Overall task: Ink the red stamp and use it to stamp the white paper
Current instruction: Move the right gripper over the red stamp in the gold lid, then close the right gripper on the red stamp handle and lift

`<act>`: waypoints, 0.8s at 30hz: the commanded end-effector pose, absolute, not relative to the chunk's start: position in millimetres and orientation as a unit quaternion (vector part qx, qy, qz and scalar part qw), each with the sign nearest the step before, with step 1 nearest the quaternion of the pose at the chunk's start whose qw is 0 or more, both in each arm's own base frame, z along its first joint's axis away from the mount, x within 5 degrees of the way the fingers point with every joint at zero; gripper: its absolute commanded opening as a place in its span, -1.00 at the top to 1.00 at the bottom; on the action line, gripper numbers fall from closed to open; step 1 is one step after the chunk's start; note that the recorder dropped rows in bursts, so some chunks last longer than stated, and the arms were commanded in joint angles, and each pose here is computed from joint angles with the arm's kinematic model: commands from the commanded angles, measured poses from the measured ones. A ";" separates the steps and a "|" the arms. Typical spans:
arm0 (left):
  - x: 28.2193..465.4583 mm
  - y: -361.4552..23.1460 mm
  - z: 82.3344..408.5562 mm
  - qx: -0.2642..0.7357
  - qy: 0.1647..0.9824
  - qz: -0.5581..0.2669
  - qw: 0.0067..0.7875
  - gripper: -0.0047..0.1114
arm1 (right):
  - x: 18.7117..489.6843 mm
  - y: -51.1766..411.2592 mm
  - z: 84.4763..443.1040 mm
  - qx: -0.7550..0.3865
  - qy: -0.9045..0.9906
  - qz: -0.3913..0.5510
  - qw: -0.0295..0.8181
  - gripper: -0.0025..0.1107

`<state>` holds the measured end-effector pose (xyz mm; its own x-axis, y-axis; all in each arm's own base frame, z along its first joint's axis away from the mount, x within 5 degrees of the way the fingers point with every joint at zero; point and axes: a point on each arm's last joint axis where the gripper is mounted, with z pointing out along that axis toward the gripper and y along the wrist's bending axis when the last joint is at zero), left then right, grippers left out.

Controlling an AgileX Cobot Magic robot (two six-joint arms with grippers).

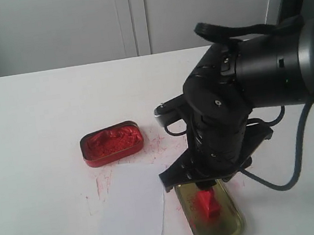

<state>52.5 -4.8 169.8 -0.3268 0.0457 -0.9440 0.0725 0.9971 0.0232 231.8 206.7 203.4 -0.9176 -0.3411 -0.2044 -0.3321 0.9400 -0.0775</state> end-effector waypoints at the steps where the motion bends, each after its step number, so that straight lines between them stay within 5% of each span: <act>1: 52.3 -4.7 168.7 0.035 0.814 -0.012 0.580 0.92 | 234.8 211.0 194.9 -0.171 0.978 -0.013 0.117 0.24; 20: 52.3 -4.7 168.7 0.035 0.814 -0.012 0.580 0.92 | 240.1 220.3 154.9 -0.163 0.984 -0.022 0.074 0.24; 24: 52.3 -4.7 168.7 0.035 0.814 -0.012 0.580 0.92 | 240.2 220.6 152.1 -0.162 0.984 -0.024 0.070 0.45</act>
